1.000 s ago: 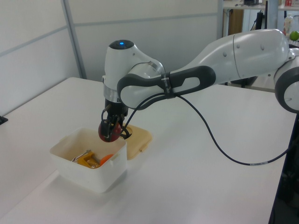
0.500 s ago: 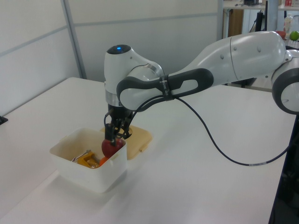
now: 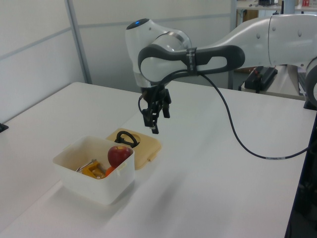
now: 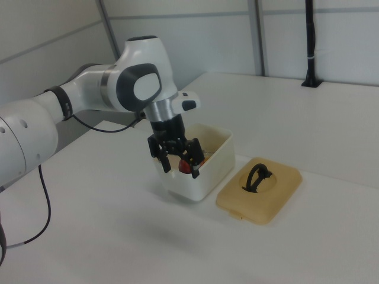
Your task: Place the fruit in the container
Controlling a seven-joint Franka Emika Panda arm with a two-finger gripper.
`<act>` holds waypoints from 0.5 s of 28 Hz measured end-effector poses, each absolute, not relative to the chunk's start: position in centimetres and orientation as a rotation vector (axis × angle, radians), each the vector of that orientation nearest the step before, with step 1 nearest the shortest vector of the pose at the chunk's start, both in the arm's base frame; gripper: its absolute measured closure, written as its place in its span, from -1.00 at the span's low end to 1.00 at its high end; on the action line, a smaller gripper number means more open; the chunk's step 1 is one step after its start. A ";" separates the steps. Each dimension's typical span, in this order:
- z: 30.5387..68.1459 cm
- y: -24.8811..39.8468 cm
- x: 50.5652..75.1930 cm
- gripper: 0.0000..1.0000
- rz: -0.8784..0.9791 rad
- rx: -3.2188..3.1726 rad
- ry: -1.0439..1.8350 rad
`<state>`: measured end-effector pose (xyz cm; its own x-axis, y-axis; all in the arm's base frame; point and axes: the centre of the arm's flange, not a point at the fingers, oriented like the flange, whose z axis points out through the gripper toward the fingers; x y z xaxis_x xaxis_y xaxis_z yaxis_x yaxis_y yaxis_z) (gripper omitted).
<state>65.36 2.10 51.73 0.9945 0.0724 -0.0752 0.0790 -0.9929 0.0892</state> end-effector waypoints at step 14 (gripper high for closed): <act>50.7 -0.5 65.2 -1.00 -0.151 3.040 0.100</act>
<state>65.16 -0.52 50.69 0.9930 0.0605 -0.1017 0.0700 -0.9933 0.0923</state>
